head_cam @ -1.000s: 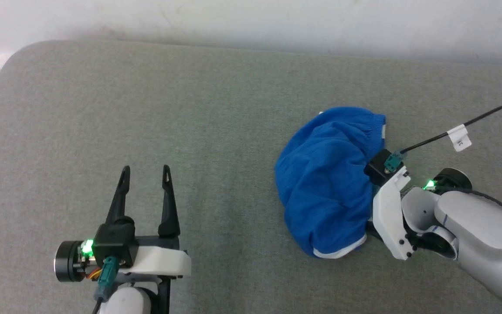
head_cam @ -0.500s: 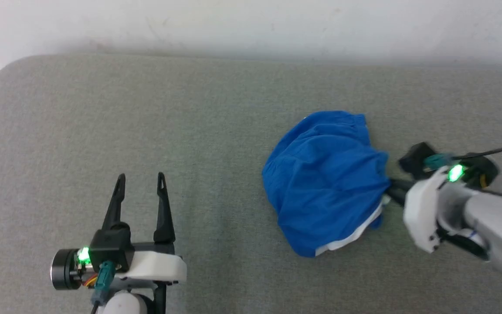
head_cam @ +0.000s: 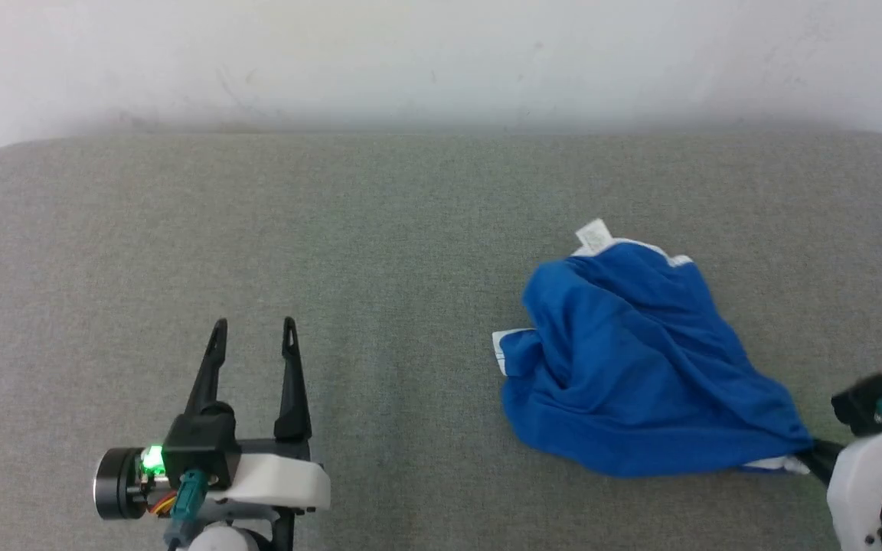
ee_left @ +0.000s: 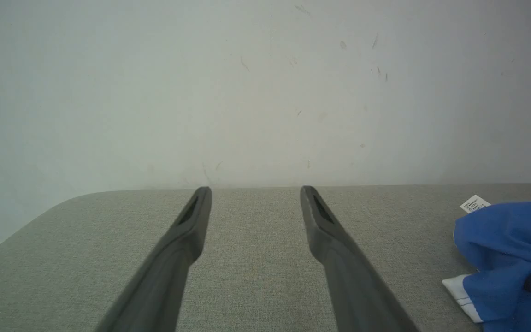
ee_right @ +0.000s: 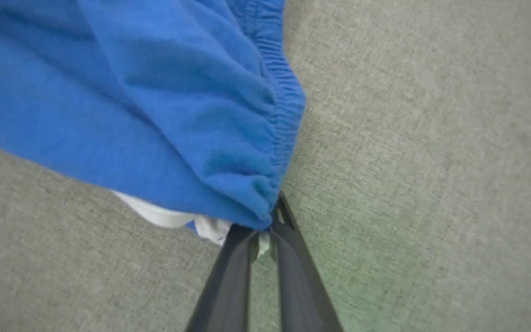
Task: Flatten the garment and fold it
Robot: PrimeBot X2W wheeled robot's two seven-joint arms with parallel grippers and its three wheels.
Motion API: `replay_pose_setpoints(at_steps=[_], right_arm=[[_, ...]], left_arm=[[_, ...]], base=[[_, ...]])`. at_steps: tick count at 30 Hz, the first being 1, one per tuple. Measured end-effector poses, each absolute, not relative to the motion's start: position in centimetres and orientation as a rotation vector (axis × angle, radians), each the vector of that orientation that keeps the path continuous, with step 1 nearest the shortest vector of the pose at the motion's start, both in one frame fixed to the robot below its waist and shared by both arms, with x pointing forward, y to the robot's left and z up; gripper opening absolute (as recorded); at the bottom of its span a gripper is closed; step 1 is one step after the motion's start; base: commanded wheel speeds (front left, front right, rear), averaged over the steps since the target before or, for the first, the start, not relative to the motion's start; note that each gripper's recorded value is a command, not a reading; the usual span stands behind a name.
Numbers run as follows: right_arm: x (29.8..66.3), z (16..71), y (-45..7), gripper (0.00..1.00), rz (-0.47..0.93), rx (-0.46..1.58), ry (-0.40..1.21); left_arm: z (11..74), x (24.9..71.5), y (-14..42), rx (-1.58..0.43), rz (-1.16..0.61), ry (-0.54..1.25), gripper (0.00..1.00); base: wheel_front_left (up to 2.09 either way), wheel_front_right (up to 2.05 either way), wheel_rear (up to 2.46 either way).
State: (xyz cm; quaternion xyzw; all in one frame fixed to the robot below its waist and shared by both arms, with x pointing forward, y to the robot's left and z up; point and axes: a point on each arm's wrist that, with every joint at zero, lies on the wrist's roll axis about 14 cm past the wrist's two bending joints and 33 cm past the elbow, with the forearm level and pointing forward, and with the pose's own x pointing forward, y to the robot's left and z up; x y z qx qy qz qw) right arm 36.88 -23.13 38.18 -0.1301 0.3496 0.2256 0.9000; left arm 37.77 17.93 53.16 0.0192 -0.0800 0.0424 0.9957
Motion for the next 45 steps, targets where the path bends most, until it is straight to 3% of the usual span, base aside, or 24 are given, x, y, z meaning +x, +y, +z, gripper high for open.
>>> replay_pose_setpoints(at_steps=[4, 5, 6, 16, 23, 30, 37, 45], right_arm=[[36.4, 37.6, -23.3, 0.00, 0.425, -0.221, 0.719], [36.6, 37.8, -23.2, 0.36, 0.414, -0.202, 0.692], [36.9, 38.2, -23.1, 1.00, 0.405, -0.185, 0.658], [42.4, 49.1, -24.1, 1.00, 0.308, -0.219, 0.158], [41.1, 53.2, -22.5, 1.00, 0.233, -0.194, -0.070], [38.7, 57.5, -21.0, 1.00, 0.113, -0.167, -0.268], [37.8, 58.8, -19.8, 1.00, 0.060, -0.133, -0.328], [37.9, 57.9, -20.6, 1.00, 0.023, -0.152, -0.296]], left_arm=[[53.1, 37.7, 17.9, 0.039, 0.083, -0.158, 1.00], [53.0, 37.7, 17.8, 0.039, 0.081, -0.157, 1.00], [53.1, 37.7, 17.7, 0.039, 0.078, -0.157, 1.00], [56.0, 39.1, 17.2, 0.084, -0.003, -0.246, 1.00], [58.8, 42.4, 15.4, 0.144, -0.154, -0.309, 1.00], [58.9, 45.8, 11.3, 0.198, -0.358, -0.246, 1.00], [54.3, 45.3, 2.9, 0.230, -0.678, 0.049, 1.00], [47.7, 40.8, -0.9, 0.367, -0.975, 0.487, 1.00]], base=[[0.00, 0.00, 0.00], [0.00, 0.00, 0.00], [0.00, 0.00, 0.00], [0.00, 0.00, 0.00], [0.00, 0.00, 0.00], [0.00, 0.00, 0.00], [0.00, 0.00, 0.00], [0.00, 0.00, 0.00]])
